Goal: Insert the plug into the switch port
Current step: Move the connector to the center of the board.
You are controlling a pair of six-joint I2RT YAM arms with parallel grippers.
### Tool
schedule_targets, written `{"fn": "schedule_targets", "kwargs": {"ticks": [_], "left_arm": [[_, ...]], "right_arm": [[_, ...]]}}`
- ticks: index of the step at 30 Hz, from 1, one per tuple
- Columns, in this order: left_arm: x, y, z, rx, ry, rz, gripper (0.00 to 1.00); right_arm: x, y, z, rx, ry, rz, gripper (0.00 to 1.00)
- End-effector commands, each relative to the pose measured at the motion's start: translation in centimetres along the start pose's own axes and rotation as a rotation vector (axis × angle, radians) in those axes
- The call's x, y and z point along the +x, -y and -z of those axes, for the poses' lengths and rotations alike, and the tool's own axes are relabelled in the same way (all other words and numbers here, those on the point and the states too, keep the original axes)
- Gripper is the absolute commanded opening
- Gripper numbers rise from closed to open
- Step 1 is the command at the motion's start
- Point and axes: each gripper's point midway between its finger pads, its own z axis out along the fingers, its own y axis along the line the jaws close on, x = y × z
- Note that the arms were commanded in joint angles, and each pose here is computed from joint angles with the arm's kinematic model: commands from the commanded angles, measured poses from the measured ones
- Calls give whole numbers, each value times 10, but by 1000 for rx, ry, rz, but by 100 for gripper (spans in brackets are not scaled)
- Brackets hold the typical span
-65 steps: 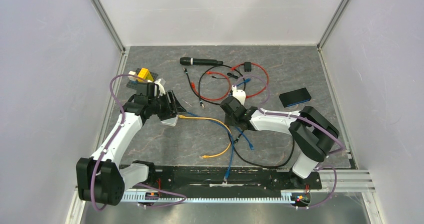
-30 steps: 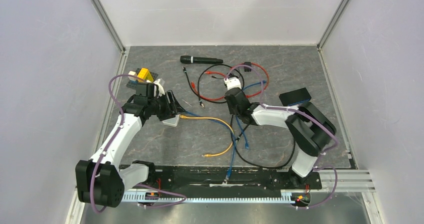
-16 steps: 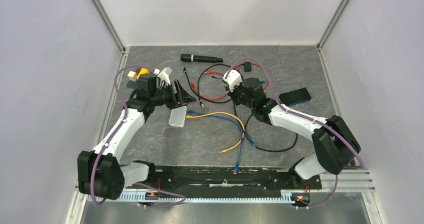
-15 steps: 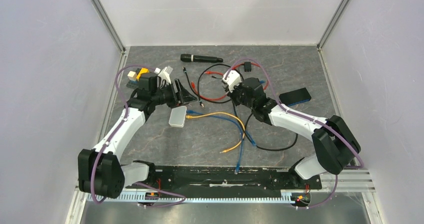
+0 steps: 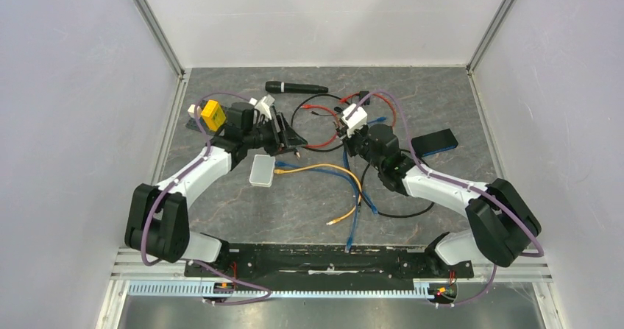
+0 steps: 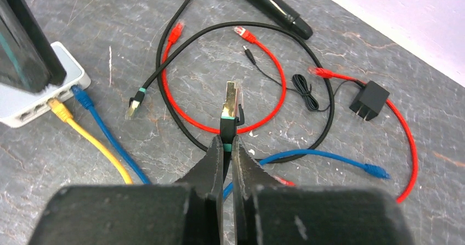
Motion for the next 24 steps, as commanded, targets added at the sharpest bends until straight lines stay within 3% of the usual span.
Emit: {"fn": "schedule_targets", "kwargs": {"ticks": [1,13,16,20,24], "left_arm": [[14,-5,-20,-23,-20,13,69],[64,-4,-61,-53,-174,-80,72],[65,-4,-63,-83,-140,76,72],[57,11,-59,16,44,378,73],[60,24,-64,-6,77,427,75]], "right_arm": [[-43,23,8,124,187,-91,0],[-41,14,9,89,196,-154,0],[-40,14,11,88,203,-174,0],[-32,11,11,86,191,-190,0],[-22,10,14,87,180,-191,0]]}}
